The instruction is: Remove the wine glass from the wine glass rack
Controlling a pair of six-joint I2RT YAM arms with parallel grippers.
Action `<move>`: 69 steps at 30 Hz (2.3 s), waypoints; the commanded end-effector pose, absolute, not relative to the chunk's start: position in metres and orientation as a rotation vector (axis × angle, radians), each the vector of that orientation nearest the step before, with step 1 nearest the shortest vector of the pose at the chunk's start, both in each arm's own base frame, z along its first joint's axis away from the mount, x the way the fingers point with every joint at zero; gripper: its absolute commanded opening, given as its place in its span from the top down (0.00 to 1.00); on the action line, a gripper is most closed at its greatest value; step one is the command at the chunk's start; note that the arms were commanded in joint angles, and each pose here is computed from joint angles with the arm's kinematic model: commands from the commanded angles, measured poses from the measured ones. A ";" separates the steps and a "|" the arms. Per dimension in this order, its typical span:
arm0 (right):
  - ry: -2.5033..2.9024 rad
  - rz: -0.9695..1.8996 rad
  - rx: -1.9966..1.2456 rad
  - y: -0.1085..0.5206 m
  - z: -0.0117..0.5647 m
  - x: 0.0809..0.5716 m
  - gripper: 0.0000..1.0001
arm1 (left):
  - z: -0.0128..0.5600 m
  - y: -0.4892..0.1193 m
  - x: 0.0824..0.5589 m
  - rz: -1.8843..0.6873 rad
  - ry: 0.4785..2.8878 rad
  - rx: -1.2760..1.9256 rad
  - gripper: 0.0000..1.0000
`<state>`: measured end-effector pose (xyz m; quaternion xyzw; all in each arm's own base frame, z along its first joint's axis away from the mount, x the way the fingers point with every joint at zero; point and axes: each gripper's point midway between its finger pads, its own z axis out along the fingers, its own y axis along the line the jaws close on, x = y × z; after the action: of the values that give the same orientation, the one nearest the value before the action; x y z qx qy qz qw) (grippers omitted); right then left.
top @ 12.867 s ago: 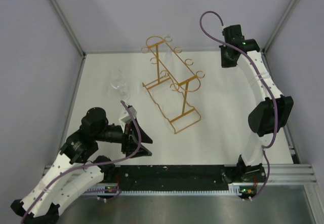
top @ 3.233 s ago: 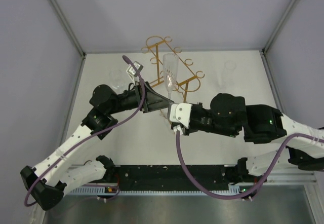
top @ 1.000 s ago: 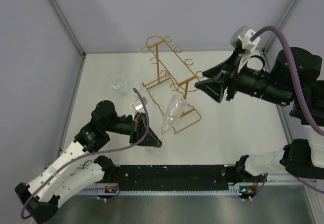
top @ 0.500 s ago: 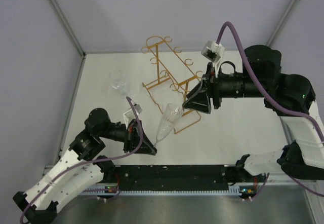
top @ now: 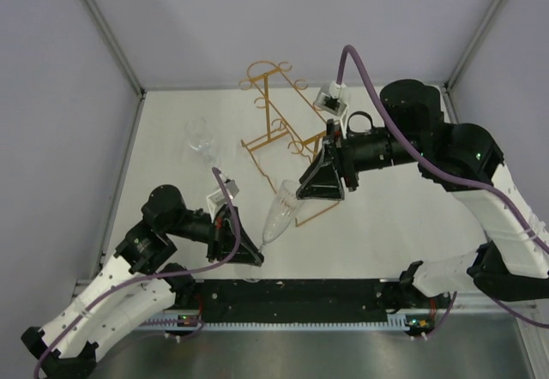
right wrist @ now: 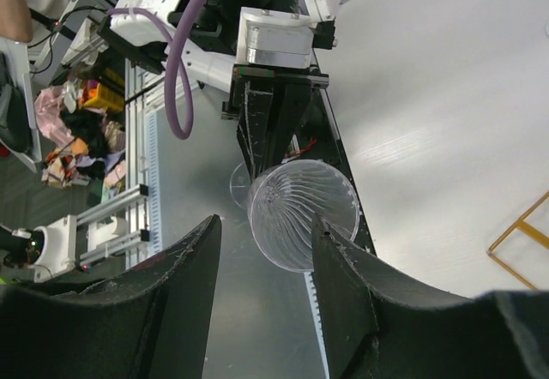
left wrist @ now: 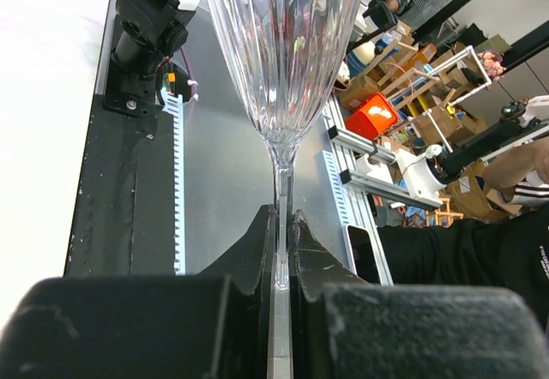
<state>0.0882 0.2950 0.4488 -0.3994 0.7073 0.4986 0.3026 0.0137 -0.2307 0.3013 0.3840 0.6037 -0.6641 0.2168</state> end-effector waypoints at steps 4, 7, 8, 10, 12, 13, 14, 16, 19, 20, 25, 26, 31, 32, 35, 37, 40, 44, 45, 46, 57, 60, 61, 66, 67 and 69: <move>1.820 1.386 -1.090 0.305 0.455 0.088 0.56 | 0.308 -0.230 0.011 -1.824 1.606 1.114 1.00; 1.826 1.399 -1.105 0.307 0.450 0.087 0.59 | 0.308 -0.230 0.012 -1.826 1.609 1.114 1.00; 1.824 1.402 -1.108 0.307 0.450 0.086 0.59 | 0.307 -0.230 0.012 -1.826 1.611 1.114 1.00; 1.827 1.407 -1.119 0.306 0.448 0.085 0.60 | 0.309 -0.230 0.011 -1.826 1.603 1.119 1.00; 1.825 1.419 -1.133 0.307 0.446 0.083 0.61 | 0.309 -0.230 0.012 -1.821 1.602 1.117 1.00; 1.821 1.424 -1.138 0.307 0.446 0.081 0.61 | 0.309 -0.231 0.013 -1.822 1.604 1.116 1.00; 1.822 1.427 -1.140 0.307 0.446 0.081 0.62 | 0.310 -0.230 0.012 -1.821 1.600 1.119 1.00; 1.822 1.429 -1.144 0.306 0.445 0.080 0.62 | 0.310 -0.231 0.013 -1.823 1.601 1.120 1.00; 1.819 1.433 -1.152 0.305 0.444 0.078 0.62 | 0.310 -0.231 0.014 -1.820 1.603 1.120 1.00; 1.822 1.434 -1.154 0.305 0.443 0.078 0.62 | 0.311 -0.232 0.014 -1.817 1.599 1.120 1.00; 1.818 1.448 -1.169 0.305 0.442 0.075 0.73 | 0.311 -0.233 0.016 -1.816 1.607 1.118 1.00; 1.820 1.451 -1.169 0.305 0.441 0.075 0.75 | 0.311 -0.233 0.016 -1.815 1.608 1.119 1.00; 1.818 1.450 -1.176 0.304 0.440 0.074 0.96 | 0.313 -0.233 0.016 -1.813 1.602 1.124 1.00; 1.819 1.450 -1.177 0.305 0.439 0.074 1.00 | 0.315 -0.233 0.016 -1.812 1.599 1.125 1.00; 1.817 1.450 -1.181 0.304 0.439 0.073 1.00 | 0.313 -0.234 0.017 -1.809 1.603 1.125 0.97; 1.816 1.451 -1.186 0.303 0.438 0.073 1.00 | 0.312 -0.234 0.017 -1.807 1.603 1.127 0.88; 1.821 1.453 -1.195 0.303 0.433 0.072 1.00 | 0.312 -0.234 0.018 -1.793 1.592 1.133 0.64; 1.817 1.447 -1.201 0.298 0.431 0.069 1.00 | 0.313 -0.236 0.022 -1.777 1.589 1.124 0.39; 1.815 1.443 -1.200 0.296 0.431 0.068 1.00 | 0.314 -0.236 0.023 -1.773 1.587 1.122 0.38; 1.812 1.438 -1.200 0.293 0.431 0.066 1.00 | 0.313 -0.237 0.025 -1.770 1.596 1.115 0.37; 2.070 0.996 -0.981 0.235 0.369 0.094 1.00 | 0.301 -0.248 0.058 -1.619 1.740 1.005 0.37; 2.144 0.782 -0.830 0.205 0.353 0.114 1.00 | 0.302 -0.249 0.060 -1.608 1.736 0.999 0.37; 2.156 0.721 -0.785 0.196 0.350 0.120 1.00 | 0.303 -0.249 0.061 -1.604 1.730 0.998 0.37; 2.205 0.387 -0.553 0.152 0.332 0.154 1.00 | 0.306 -0.249 0.060 -1.610 1.720 1.005 0.37; 2.213 0.335 -0.517 0.145 0.328 0.161 1.00 | 0.306 -0.249 0.060 -1.612 1.721 1.001 0.37; 2.227 0.244 -0.443 0.133 0.320 0.175 1.00 | 0.308 -0.247 0.058 -1.613 1.719 0.994 0.37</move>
<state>0.1344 0.1742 0.3307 -0.2695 0.8624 0.2160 0.3700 0.0596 -0.2491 0.2873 0.3594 0.6658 -0.6016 0.2560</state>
